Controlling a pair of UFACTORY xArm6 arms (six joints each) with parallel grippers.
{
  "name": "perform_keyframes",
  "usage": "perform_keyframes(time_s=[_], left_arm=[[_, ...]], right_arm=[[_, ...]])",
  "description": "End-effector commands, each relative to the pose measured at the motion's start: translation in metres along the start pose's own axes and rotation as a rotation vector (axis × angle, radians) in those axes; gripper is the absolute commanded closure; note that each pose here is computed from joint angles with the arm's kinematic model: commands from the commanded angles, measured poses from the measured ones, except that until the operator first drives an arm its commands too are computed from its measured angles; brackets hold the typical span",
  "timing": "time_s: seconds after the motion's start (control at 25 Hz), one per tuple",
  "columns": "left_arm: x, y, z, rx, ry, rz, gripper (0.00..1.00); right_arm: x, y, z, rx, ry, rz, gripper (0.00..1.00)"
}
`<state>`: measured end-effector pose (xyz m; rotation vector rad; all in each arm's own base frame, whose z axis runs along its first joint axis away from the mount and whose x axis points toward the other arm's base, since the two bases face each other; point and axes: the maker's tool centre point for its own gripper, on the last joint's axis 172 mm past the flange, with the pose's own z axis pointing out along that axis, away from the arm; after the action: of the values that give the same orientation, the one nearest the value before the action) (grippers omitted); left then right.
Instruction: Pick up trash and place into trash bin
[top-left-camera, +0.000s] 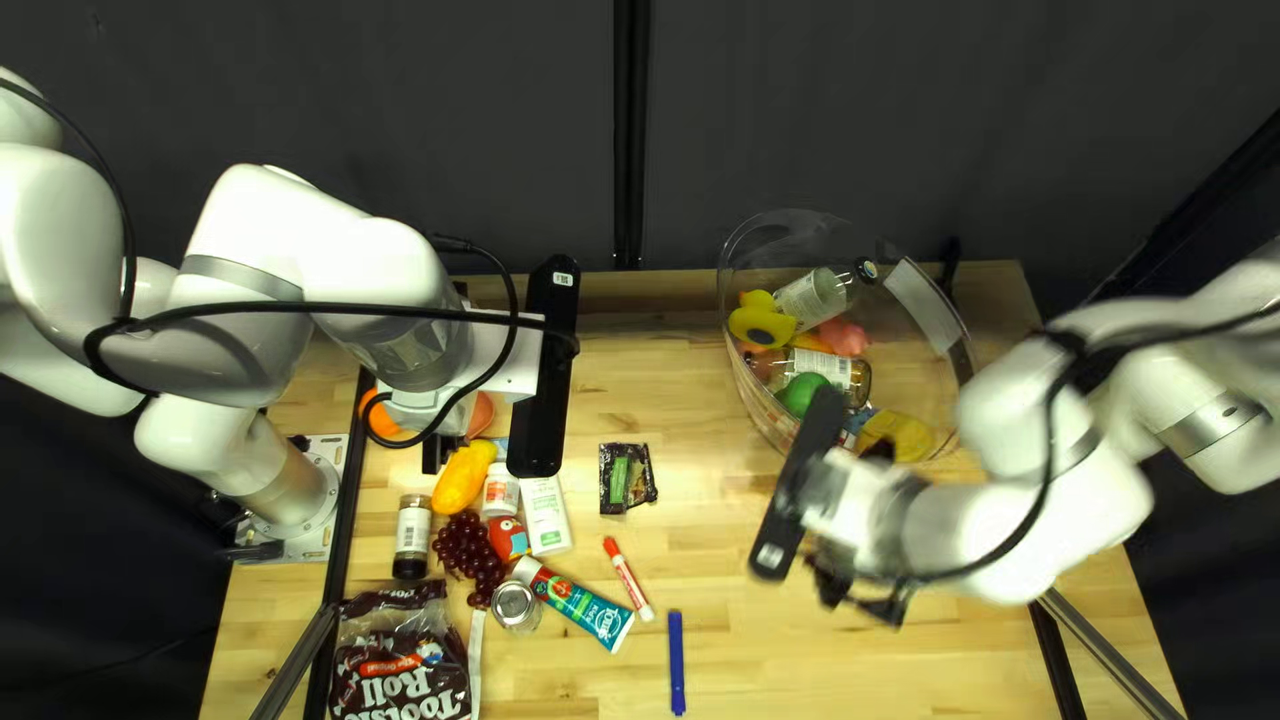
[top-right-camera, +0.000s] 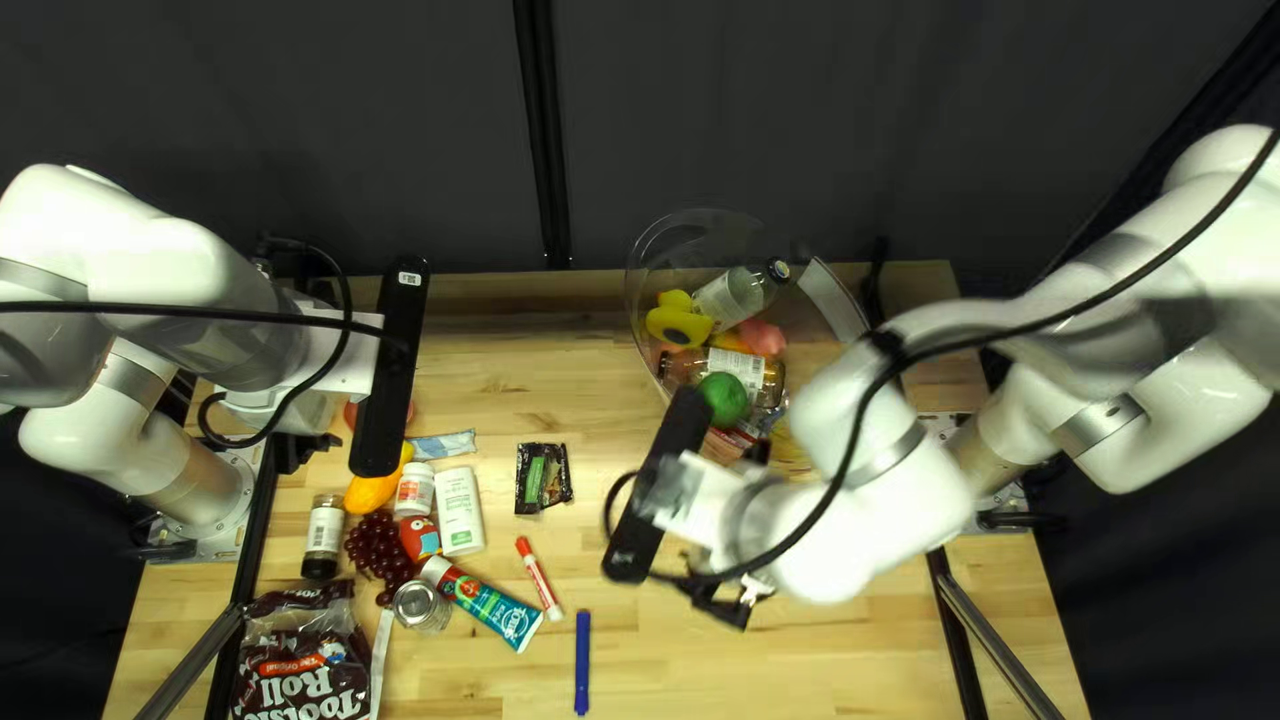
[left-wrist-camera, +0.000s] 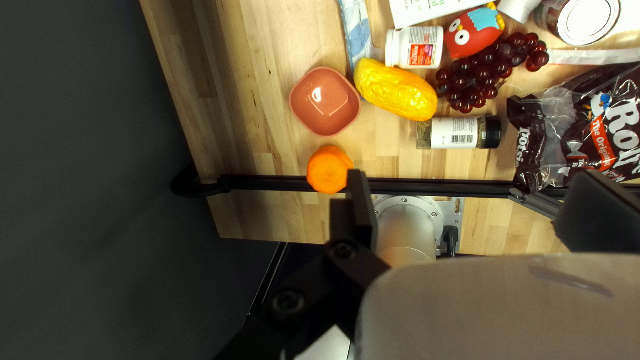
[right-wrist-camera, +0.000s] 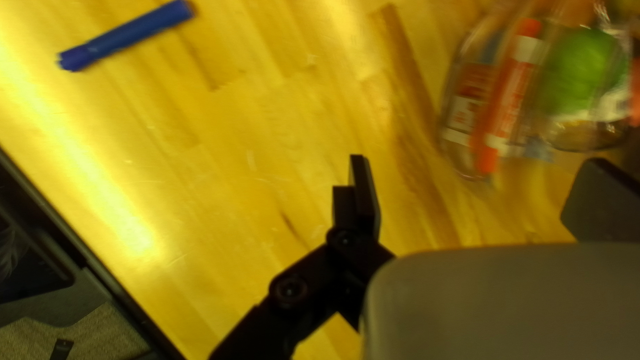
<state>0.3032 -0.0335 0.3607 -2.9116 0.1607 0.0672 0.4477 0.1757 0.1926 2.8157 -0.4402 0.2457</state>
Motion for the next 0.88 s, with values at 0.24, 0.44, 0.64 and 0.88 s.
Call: perform_keyframes(time_s=[0.24, 0.44, 0.64, 0.88], left_arm=[[0.000, 0.000, 0.000, 0.000, 0.000, 0.000, 0.00], [0.000, 0.000, 0.000, 0.000, 0.000, 0.000, 0.00], [0.000, 0.000, 0.000, 0.000, 0.000, 0.000, 0.00], [0.000, 0.000, 0.000, 0.000, 0.000, 0.000, 0.00]], right_arm=[[0.032, -0.071, 0.079, 0.060, -0.001, -0.065, 0.00], [0.036, -0.077, 0.089, 0.084, 0.020, 0.069, 0.00], [0.040, -0.082, 0.087, 0.137, 0.002, 0.104, 0.00], [0.040, -0.082, 0.087, 0.137, 0.002, 0.104, 0.00]])
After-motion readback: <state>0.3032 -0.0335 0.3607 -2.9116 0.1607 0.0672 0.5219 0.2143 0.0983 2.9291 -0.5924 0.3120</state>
